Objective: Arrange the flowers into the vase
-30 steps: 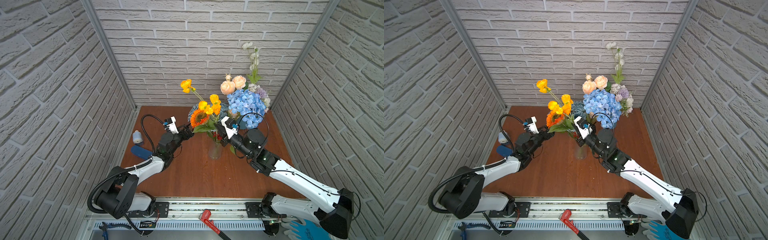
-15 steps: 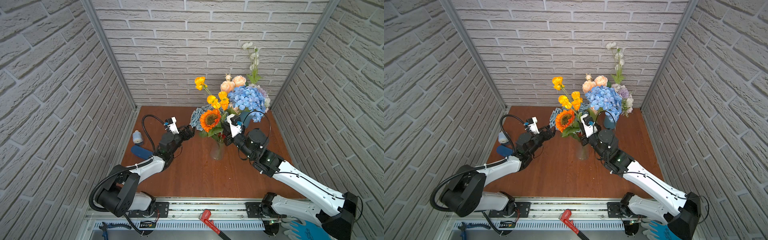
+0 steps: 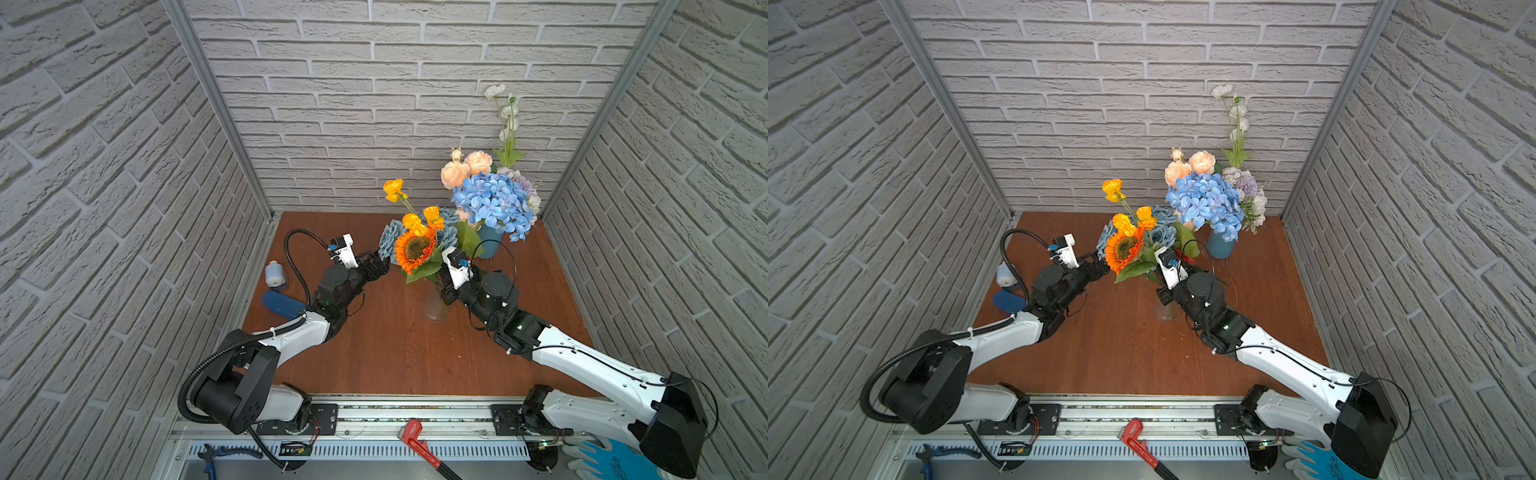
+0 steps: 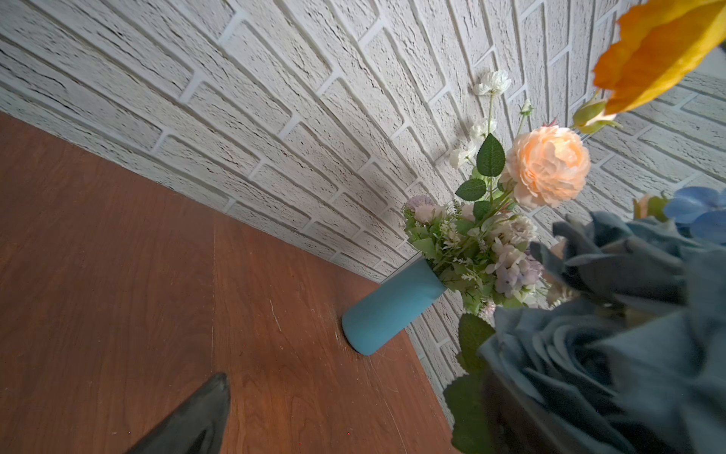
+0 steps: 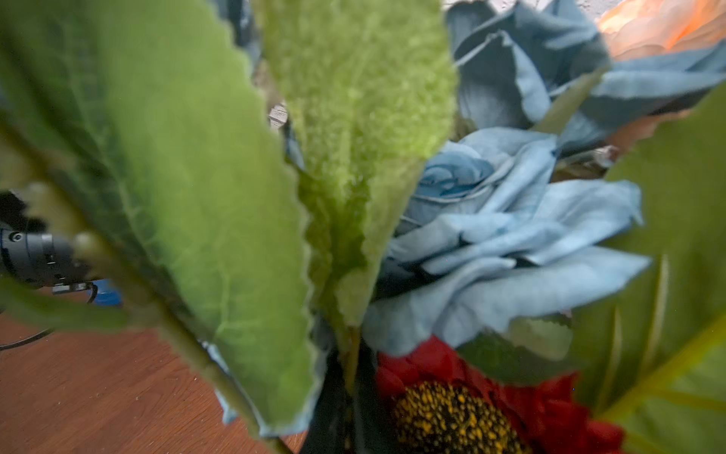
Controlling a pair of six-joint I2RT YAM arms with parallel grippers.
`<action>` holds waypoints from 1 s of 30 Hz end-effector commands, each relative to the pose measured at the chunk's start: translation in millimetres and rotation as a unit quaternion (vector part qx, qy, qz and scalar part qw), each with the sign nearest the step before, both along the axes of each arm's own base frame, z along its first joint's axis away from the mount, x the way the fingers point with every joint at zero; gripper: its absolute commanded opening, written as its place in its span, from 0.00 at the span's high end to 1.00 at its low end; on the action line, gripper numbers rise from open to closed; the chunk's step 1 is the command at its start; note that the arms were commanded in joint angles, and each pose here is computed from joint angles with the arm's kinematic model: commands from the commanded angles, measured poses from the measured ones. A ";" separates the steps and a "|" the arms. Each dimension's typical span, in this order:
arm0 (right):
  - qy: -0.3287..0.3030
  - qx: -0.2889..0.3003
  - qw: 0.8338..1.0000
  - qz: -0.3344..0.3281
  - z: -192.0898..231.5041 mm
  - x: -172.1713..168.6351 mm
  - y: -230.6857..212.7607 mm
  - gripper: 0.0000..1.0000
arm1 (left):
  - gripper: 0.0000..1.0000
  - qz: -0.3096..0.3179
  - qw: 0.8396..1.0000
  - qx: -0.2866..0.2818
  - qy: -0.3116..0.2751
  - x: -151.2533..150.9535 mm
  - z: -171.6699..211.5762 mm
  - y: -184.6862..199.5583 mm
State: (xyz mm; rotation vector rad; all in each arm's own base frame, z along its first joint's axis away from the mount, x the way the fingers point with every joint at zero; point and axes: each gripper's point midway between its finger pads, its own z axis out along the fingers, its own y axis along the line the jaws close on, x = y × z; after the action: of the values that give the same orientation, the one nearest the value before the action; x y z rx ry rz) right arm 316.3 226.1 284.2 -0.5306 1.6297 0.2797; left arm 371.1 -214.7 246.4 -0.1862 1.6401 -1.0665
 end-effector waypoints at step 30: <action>0.068 -0.043 0.996 -0.043 -98.1 -10.3 -26.1 0.94 | 0.02 -0.003 0.998 -0.023 -0.052 -15.2 35.7 2.0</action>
State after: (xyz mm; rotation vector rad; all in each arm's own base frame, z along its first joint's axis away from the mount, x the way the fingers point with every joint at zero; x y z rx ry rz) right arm 310.0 211.8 250.2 -0.4549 1.5909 0.2826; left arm 364.0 -216.1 260.8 -0.1724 1.6062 -1.0875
